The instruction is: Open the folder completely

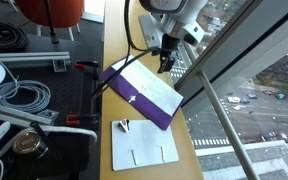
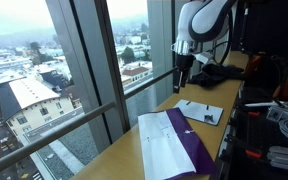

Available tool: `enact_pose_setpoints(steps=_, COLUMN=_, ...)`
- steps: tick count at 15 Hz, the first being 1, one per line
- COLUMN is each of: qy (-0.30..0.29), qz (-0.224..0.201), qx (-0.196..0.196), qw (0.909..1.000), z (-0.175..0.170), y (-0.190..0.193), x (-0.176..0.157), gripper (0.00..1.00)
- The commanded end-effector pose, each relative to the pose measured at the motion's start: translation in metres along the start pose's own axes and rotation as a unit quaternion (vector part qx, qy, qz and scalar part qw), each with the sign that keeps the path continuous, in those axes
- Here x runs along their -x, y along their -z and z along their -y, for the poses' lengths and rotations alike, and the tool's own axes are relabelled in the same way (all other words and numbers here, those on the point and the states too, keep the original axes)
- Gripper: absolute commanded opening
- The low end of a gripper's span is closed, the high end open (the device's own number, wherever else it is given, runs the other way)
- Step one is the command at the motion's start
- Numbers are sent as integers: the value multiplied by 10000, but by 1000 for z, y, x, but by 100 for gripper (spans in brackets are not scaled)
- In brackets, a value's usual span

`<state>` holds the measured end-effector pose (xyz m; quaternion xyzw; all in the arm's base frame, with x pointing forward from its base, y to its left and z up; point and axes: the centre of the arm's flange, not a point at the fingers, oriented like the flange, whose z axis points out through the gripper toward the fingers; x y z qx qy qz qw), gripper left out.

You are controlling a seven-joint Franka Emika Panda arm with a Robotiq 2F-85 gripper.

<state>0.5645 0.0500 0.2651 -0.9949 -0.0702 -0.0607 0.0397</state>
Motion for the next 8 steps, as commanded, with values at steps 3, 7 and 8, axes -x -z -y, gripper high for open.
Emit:
enact_pose_setpoints(steps=3, qy=0, qz=24, qx=-3, qw=10000, z=0, y=-2, x=1, gripper=100)
enact_pose_setpoints(steps=7, qy=0, qz=24, qx=-3, qw=10000, z=0, y=-2, x=1, gripper=100)
enact_pose_setpoints(steps=8, qy=0, qz=24, qx=-3, qw=10000, z=0, y=-2, x=1, gripper=100)
